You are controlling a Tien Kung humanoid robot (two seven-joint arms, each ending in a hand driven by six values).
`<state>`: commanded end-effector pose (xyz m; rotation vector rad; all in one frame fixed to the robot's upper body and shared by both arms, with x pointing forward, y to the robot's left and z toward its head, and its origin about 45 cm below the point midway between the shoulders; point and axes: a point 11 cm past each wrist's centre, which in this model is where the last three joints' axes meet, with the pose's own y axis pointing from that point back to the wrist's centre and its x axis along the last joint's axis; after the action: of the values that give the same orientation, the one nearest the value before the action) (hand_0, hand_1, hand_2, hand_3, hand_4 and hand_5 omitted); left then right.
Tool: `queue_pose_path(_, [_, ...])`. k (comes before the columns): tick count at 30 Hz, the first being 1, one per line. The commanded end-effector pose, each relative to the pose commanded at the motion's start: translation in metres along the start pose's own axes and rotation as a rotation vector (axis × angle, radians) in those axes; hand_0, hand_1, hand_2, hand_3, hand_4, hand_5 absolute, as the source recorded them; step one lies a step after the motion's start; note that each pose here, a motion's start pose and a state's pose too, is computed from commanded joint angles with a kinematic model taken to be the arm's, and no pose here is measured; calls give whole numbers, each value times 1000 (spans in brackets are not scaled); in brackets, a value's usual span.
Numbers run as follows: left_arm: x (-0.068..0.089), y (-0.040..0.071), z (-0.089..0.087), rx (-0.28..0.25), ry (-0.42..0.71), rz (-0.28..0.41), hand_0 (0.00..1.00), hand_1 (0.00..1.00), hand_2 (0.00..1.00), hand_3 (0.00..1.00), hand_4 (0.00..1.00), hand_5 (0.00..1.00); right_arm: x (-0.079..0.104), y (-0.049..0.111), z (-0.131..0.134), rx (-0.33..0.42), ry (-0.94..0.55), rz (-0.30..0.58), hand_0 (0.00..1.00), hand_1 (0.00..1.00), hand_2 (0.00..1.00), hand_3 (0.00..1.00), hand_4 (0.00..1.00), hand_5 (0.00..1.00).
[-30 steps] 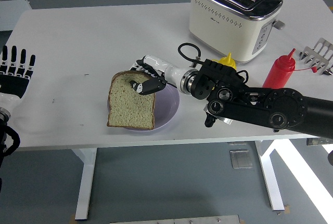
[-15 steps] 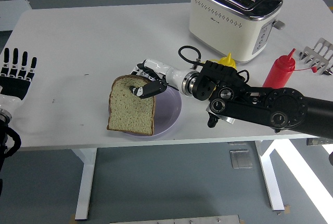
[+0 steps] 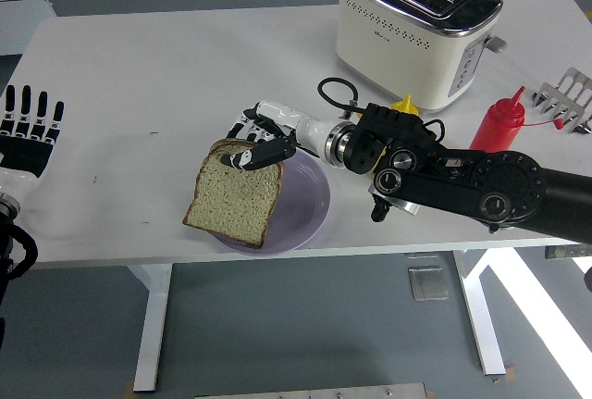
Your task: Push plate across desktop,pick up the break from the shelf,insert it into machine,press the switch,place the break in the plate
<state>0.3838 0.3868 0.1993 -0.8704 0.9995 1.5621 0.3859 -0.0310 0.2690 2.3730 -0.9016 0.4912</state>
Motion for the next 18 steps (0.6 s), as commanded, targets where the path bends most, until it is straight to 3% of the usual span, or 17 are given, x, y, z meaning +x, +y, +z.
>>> queue_pose_path(18, [6, -2, 8, -30, -3, 18, 784, 715, 671, 695, 649, 998, 15, -5, 4, 26, 49, 54, 386, 478, 494, 466, 770, 301])
